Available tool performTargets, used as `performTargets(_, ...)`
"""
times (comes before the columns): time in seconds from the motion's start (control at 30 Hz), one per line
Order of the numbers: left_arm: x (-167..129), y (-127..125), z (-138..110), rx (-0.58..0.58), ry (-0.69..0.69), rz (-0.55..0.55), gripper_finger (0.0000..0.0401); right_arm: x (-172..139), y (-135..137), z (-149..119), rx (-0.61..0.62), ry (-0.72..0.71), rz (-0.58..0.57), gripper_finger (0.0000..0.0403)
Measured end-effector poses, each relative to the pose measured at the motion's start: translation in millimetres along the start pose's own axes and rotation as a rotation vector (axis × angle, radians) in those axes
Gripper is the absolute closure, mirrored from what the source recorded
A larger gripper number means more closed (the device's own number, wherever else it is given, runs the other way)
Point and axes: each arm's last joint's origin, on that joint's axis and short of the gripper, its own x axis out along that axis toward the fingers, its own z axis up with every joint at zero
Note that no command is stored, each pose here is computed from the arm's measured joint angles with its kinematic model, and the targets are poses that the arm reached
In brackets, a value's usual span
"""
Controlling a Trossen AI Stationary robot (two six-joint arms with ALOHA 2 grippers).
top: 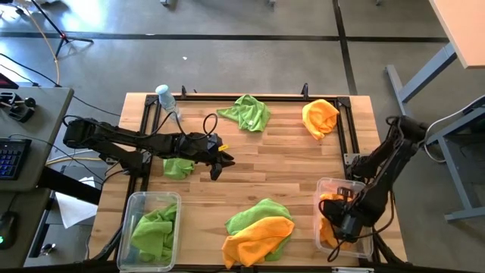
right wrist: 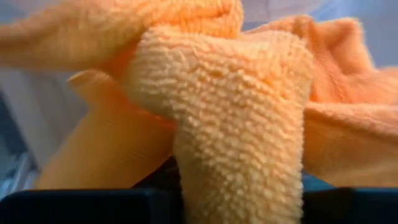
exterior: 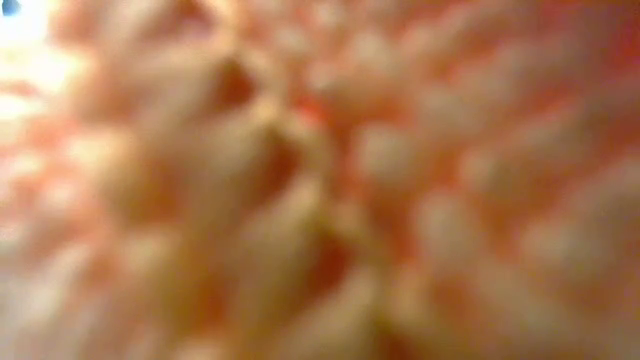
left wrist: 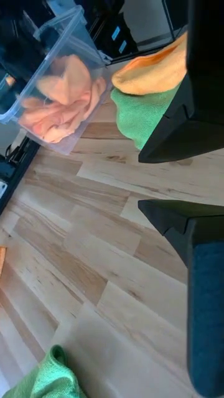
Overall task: Sort microfiber towel by color & place in baskets
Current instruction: Put the yellow towel into the right transparent bin
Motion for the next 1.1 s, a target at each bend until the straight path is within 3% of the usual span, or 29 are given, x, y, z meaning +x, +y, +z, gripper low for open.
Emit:
performTargets(0.43,0,0,0,0.001,0.001,0.000,0.0310,-90,5,2,0.024,0.000,-0.032,0.0292)
performTargets(0.77,0,0,0,0.001,0.001,0.000,0.0310,-98,2,-4,0.090,0.076,-0.058,0.0284)
performTargets(1.1,0,0,0,0.001,-0.001,0.004,0.0310,-101,-1,-29,0.065,0.042,-0.143,0.0191)
